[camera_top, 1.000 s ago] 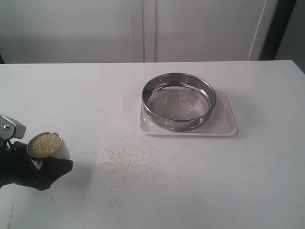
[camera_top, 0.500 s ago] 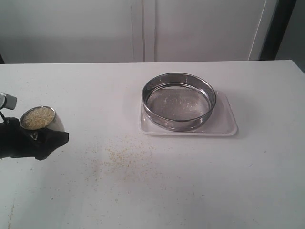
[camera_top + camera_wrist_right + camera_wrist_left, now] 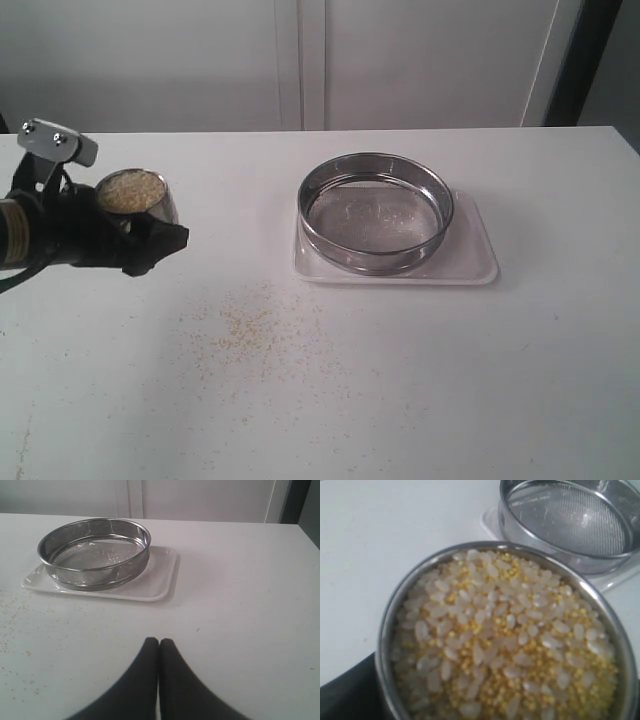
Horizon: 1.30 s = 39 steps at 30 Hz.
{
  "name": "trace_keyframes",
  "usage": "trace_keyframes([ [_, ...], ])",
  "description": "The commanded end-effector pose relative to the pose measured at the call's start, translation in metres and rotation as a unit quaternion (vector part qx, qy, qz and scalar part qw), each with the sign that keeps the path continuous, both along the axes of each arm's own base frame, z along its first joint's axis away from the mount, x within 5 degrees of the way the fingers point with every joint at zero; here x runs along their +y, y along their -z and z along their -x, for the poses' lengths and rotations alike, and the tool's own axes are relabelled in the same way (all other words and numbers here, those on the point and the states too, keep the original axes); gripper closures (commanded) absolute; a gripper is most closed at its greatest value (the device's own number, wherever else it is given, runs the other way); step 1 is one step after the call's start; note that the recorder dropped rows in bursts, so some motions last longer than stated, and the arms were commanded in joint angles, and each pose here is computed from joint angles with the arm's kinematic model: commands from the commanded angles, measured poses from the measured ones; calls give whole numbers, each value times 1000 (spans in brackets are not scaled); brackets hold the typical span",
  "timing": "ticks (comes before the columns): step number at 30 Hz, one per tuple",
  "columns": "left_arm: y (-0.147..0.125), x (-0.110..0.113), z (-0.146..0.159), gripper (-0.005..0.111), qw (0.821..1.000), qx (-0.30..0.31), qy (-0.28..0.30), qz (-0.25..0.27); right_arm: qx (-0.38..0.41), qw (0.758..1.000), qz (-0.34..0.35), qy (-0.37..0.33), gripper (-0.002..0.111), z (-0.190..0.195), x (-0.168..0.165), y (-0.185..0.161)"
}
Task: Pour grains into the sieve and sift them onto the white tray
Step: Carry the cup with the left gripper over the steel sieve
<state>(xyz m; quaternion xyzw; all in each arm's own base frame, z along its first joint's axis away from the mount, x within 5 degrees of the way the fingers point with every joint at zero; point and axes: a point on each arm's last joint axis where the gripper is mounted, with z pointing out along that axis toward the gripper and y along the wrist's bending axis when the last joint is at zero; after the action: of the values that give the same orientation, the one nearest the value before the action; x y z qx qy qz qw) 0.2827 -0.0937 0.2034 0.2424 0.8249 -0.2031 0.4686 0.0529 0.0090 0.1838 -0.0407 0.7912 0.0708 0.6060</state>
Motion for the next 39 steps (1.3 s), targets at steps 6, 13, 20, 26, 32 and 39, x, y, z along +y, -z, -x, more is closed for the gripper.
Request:
trace_keyframes([
  [6,-48,-28,-19,107,999,-43,3,23,-1,1000,4,4,108,0,-1,2],
  [13,-61,-53,-35,107,999,-43,11,30,-1,1000,4,4,108,0,-1,2],
  [20,-63,-82,-55,107,999,-36,22,23,-1,1000,3,4,108,0,-1,2],
  [26,-63,-107,-72,107,999,-31,24,27,-1,1000,3,4,108,0,-1,2],
  [32,-59,-135,-87,107,999,-26,30,20,-1,1000,3,4,108,0,-1,2],
  [39,-52,-159,-102,107,999,-12,21,46,-1,1000,3,4,108,0,-1,2],
])
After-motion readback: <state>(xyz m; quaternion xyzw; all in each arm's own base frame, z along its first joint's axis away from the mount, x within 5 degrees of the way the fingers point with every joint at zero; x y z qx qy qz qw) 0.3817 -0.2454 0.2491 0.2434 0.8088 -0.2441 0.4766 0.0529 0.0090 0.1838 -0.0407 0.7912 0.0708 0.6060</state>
